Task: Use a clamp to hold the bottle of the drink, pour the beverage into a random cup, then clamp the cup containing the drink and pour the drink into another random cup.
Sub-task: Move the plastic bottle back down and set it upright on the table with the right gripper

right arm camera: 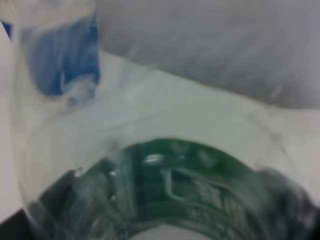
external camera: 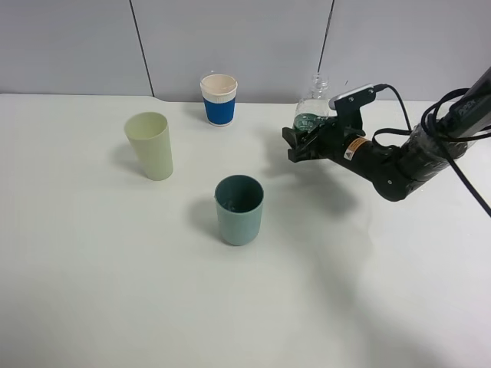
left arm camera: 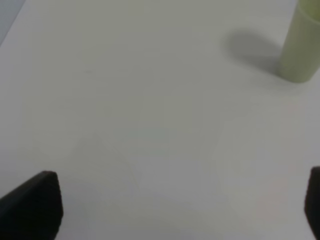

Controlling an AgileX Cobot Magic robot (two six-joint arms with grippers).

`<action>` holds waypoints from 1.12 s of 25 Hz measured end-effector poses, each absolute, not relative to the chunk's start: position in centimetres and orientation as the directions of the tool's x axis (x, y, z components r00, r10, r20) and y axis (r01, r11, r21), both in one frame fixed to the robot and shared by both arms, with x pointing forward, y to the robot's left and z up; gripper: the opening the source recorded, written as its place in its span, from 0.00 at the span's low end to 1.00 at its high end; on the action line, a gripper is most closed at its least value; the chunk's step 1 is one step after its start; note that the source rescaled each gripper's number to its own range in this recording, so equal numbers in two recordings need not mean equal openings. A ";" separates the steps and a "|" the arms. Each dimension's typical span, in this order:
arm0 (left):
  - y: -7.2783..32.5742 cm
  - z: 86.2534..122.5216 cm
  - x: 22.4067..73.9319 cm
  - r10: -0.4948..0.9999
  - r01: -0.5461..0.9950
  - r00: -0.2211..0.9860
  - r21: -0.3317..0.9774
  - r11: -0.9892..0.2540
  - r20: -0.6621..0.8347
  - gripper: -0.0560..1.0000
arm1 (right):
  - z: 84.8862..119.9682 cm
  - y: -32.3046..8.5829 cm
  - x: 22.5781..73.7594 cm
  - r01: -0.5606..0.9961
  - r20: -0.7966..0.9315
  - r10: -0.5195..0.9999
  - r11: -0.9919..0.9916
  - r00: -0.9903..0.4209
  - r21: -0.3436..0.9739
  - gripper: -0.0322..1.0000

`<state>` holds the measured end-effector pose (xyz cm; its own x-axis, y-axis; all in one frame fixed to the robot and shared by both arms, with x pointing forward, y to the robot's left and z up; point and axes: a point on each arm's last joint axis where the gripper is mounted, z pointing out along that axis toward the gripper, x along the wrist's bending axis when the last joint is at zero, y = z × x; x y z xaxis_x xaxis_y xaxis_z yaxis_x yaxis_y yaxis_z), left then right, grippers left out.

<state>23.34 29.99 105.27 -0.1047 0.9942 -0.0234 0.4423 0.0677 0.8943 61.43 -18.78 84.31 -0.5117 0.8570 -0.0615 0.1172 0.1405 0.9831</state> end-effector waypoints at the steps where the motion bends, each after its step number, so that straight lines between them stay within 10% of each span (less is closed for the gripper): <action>1: 30.0 105.3 23.3 0.994 0.442 -0.105 0.894 0.068 -0.023 0.96 | 84.5 -18.8 61.4 0.104 -0.061 0.857 0.133 -0.512 0.986 0.53; 6: 30.0 105.3 23.3 0.994 0.442 -0.105 0.894 0.068 -0.023 0.96 | 84.7 -18.7 61.4 0.076 -0.061 0.855 0.116 -0.514 0.990 0.67; 28: 30.0 105.3 23.3 0.994 0.442 -0.105 0.894 0.068 -0.023 0.96 | 88.9 -18.6 61.5 0.155 -0.019 0.851 0.117 -0.526 0.981 0.68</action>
<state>23.34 29.99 105.27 -0.1047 0.9942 -0.0234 0.4423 0.0677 0.8943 61.46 -18.60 88.89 -0.5255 0.8506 -0.0185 0.1552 0.1173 0.9809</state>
